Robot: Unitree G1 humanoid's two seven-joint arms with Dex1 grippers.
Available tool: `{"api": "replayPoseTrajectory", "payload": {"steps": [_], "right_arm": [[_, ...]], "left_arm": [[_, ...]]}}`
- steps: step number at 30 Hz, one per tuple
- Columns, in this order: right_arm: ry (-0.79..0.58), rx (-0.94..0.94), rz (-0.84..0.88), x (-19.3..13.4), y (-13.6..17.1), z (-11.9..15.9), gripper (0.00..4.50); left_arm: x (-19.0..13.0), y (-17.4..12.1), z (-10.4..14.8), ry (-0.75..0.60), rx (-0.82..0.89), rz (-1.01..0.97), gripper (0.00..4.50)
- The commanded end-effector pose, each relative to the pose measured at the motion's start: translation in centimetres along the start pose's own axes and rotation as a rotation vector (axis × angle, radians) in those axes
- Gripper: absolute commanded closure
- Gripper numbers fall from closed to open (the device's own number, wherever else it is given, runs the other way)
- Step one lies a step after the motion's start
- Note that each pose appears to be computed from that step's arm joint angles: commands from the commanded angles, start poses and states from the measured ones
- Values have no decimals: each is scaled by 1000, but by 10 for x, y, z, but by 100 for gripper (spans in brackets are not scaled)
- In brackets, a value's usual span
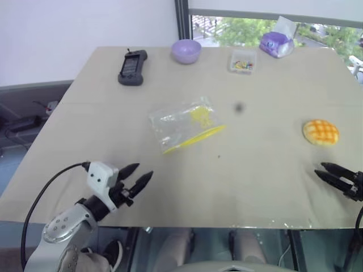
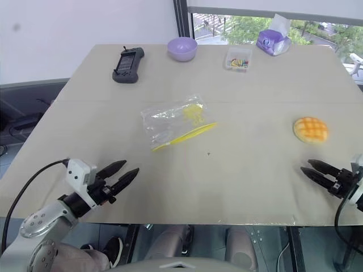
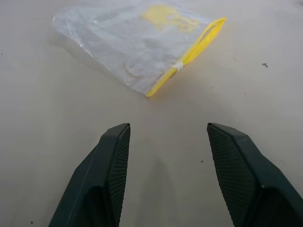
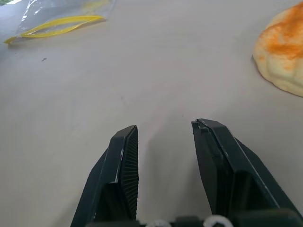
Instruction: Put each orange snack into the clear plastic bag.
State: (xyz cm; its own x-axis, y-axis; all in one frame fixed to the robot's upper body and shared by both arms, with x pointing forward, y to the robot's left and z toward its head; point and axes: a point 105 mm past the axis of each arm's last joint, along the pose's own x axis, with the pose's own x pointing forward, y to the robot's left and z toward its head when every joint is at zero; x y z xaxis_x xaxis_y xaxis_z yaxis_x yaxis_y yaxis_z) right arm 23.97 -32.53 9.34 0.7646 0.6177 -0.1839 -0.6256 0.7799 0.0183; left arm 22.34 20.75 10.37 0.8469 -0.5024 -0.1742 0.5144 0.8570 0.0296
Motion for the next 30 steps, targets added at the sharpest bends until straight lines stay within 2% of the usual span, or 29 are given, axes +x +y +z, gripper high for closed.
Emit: {"api": "replayPoseTrajectory", "payload": {"steps": [1, 11, 18, 24, 30], "right_arm": [[-18, -46, 5, 2, 0, 12, 254], [-6, 1, 24, 33, 7, 28, 254], [-49, 7, 75, 45, 13, 43, 254], [-109, 6, 254, 46, 37, 64, 254], [-164, -43, 376, 46, 61, 90, 254]], "left_arm": [[1, 2, 6, -17, 49, 2, 178], [18, 8, 11, -8, 160, 44, 178], [26, 29, 0, 105, 398, 98, 178], [46, 45, 1, 128, 611, 59, 178], [70, 59, 9, 93, 768, 28, 178]]}}
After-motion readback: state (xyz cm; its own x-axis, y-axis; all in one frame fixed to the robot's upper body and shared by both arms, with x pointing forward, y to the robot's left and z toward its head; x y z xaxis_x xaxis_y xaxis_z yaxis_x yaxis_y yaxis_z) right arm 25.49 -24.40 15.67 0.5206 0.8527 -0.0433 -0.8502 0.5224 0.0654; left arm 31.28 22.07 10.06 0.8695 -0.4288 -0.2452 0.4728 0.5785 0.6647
